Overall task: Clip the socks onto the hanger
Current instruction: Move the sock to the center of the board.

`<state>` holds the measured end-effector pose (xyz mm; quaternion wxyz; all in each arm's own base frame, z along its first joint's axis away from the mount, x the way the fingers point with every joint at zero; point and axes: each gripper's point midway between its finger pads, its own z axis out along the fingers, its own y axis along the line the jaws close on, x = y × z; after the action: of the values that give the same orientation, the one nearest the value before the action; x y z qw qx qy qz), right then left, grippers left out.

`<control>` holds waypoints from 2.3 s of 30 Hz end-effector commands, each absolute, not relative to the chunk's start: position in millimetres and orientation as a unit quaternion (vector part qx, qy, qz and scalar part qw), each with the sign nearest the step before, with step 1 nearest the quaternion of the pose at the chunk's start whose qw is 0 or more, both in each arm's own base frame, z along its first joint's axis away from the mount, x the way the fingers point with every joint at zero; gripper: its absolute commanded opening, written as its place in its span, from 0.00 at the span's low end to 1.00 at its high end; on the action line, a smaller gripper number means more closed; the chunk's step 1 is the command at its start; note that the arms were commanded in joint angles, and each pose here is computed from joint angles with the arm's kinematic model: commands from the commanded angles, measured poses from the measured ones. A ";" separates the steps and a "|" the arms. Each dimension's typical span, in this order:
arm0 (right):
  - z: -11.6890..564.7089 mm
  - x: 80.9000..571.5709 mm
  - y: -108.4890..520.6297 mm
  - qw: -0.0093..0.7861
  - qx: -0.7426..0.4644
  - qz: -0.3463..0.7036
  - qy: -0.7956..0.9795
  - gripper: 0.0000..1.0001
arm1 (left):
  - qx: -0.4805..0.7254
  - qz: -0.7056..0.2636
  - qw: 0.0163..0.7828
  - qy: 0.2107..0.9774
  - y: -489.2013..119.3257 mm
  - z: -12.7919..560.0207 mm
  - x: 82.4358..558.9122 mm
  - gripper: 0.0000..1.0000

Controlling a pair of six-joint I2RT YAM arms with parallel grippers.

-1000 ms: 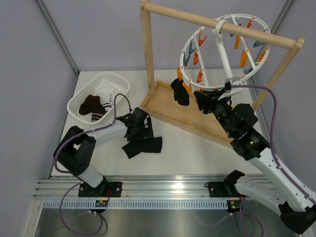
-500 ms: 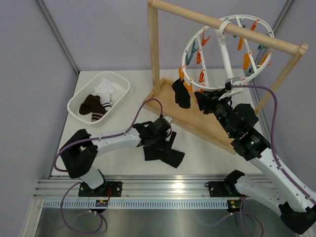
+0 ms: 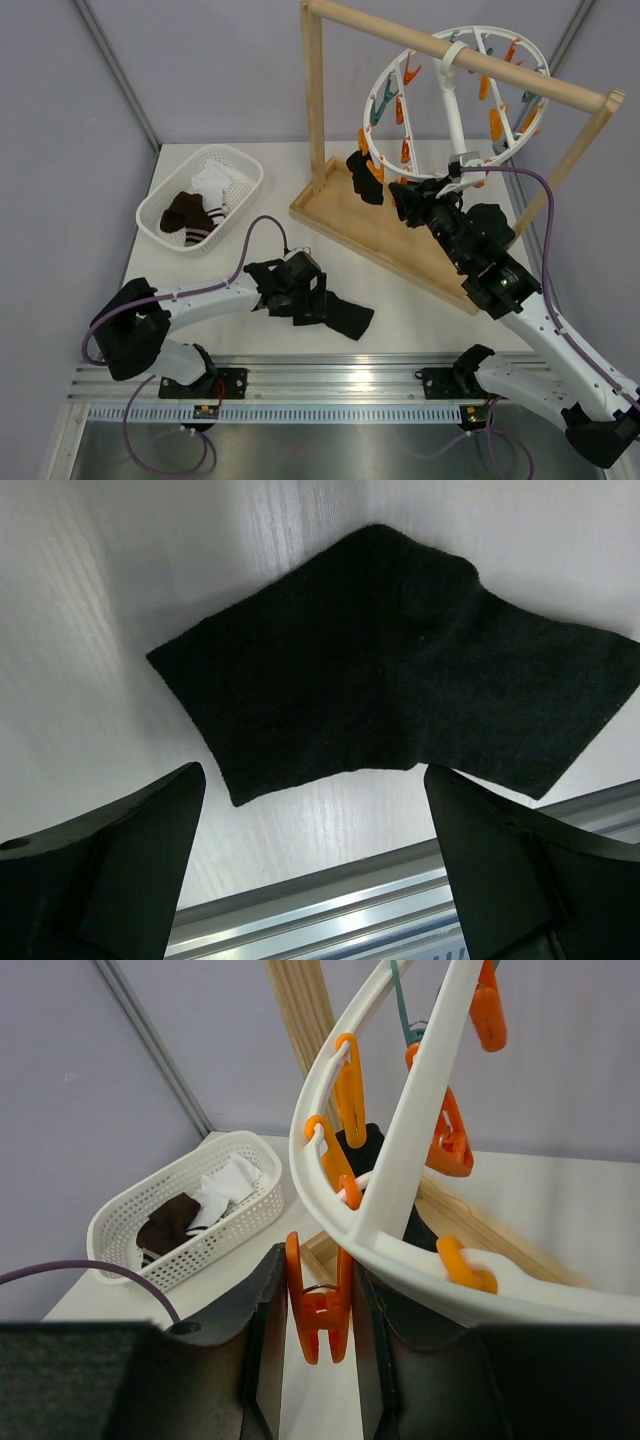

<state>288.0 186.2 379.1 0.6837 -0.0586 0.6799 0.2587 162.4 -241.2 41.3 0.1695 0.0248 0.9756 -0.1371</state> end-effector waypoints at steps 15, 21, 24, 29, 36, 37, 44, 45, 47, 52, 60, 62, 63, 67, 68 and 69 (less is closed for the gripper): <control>327.6 284.3 213.9 0.602 -0.118 0.265 0.744 0.00 | -0.007 -0.081 0.220 0.972 -205.5 42.5 251.6 0.94; 328.5 282.6 213.0 0.602 -0.118 0.265 0.744 0.00 | -0.011 -0.123 0.228 0.966 -226.8 79.1 247.4 0.94; 329.3 282.1 211.0 0.606 -0.117 0.263 0.742 0.00 | -0.005 -0.175 0.205 0.963 -250.2 83.2 214.6 0.95; 328.8 280.8 210.8 0.605 -0.118 0.265 0.741 0.00 | -0.012 -0.211 0.137 0.968 -261.5 54.2 173.7 0.94; 328.9 279.6 208.4 0.606 -0.113 0.264 0.742 0.00 | 0.006 -0.218 0.083 0.972 -269.4 22.4 159.6 0.93; 329.5 279.6 207.5 0.608 -0.111 0.263 0.741 0.00 | 0.010 -0.215 0.089 0.973 -270.9 23.2 163.8 0.94; 326.4 279.5 204.7 0.606 -0.111 0.255 0.745 0.00 | 0.008 -0.118 0.131 0.984 -225.3 18.3 213.2 0.94; 326.0 280.0 203.8 0.606 -0.110 0.253 0.746 0.00 | 0.004 -0.119 0.138 0.983 -221.5 23.4 220.1 0.94; 326.0 279.8 204.1 0.606 -0.111 0.253 0.746 0.00 | 0.002 -0.093 0.174 0.980 -207.8 35.2 243.4 0.94; 325.8 280.6 204.8 0.606 -0.110 0.254 0.745 0.00 | -0.002 -0.061 0.222 0.973 -194.2 65.4 287.0 0.95; 328.0 278.4 201.2 0.612 -0.108 0.252 0.742 0.00 | 0.029 -0.209 0.146 0.967 -268.7 70.1 212.3 0.95; 328.4 278.6 201.1 0.612 -0.107 0.252 0.742 0.00 | 0.027 -0.244 0.117 0.962 -285.9 64.2 193.1 0.95; 328.8 278.6 201.2 0.613 -0.107 0.253 0.741 0.00 | 0.025 -0.247 0.108 0.963 -286.9 59.2 187.4 0.95; 326.4 278.1 202.4 0.610 -0.110 0.254 0.743 0.00 | 0.036 -0.234 0.096 0.967 -284.3 39.3 177.1 0.95; 327.4 278.0 203.5 0.610 -0.110 0.257 0.742 0.00 | 0.038 -0.227 0.093 0.969 -282.9 35.5 176.7 0.95; 326.8 278.1 202.6 0.610 -0.109 0.255 0.742 0.00 | 0.041 -0.216 0.088 0.972 -281.2 27.7 176.9 0.95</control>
<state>290.2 188.8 379.8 0.6778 -0.0607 0.6858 0.2579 171.7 -266.7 29.7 0.0889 0.0429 0.9765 -0.1914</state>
